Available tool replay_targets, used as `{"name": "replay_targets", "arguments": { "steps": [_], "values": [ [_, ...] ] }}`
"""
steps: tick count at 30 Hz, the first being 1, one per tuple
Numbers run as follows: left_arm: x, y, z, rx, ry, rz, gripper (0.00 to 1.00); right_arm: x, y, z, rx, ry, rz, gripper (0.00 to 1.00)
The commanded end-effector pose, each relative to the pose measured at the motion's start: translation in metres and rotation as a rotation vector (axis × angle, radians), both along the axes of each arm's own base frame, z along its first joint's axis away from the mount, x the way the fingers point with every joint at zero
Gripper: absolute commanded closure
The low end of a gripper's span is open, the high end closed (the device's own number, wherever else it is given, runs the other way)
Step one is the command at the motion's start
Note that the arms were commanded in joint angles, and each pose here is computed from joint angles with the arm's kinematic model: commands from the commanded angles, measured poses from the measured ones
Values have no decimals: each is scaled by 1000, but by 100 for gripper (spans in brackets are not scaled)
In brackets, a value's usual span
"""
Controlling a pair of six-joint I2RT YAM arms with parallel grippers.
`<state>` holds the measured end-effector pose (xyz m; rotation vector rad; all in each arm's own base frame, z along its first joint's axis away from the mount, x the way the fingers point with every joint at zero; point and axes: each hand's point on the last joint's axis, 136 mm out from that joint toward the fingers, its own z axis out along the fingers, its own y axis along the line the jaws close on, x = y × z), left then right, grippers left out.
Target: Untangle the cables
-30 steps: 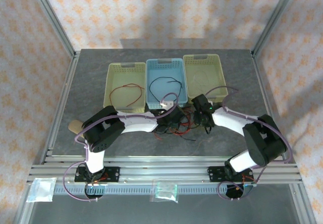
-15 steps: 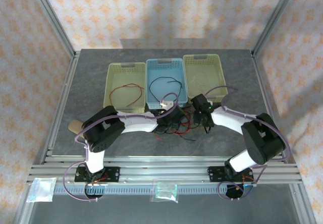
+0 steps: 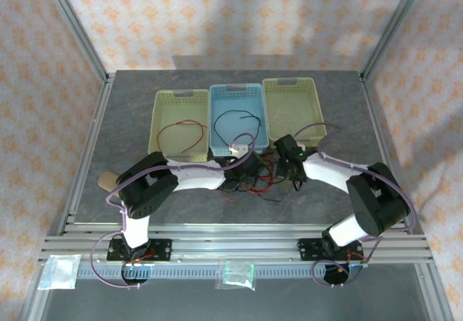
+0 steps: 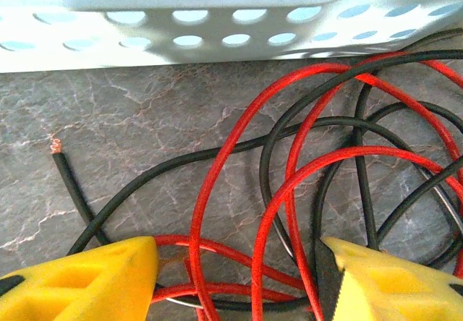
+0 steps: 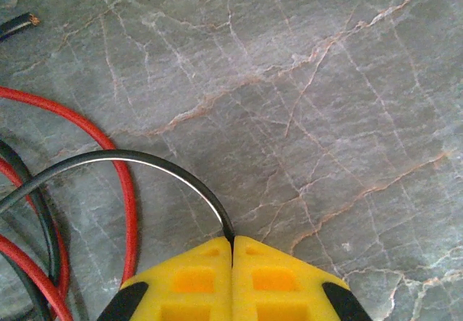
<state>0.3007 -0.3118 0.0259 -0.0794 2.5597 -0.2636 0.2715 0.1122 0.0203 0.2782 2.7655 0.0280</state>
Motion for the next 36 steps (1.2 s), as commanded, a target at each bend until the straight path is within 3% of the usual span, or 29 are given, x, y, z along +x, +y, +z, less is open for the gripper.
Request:
{"name": "replay_targets", "arguments": {
  "steps": [1,6,11,16,20,23,26,31,36],
  "values": [
    [-14,19,-16,65,49,17,37,6,-9,22,-24,-78,-39,100],
    [-13,19,-12,59,41,15,25,17,-10,65,1,-205,-50,100],
    [-9,17,7,29,-3,14,24,19,-3,91,49,-265,0,100],
    [0,14,46,-37,-104,12,23,21,7,122,100,-327,71,100],
    [5,16,81,-81,-194,2,19,24,17,147,126,-381,156,100],
    [8,17,107,-112,-274,-22,9,25,24,152,120,-378,235,100],
    [10,19,130,-128,-355,-51,9,25,30,161,130,-391,286,100],
    [13,15,147,-165,-406,-162,12,23,38,179,161,-444,353,100],
    [11,-15,150,-292,-372,-392,18,18,46,185,198,-468,408,100]
  ]
}}
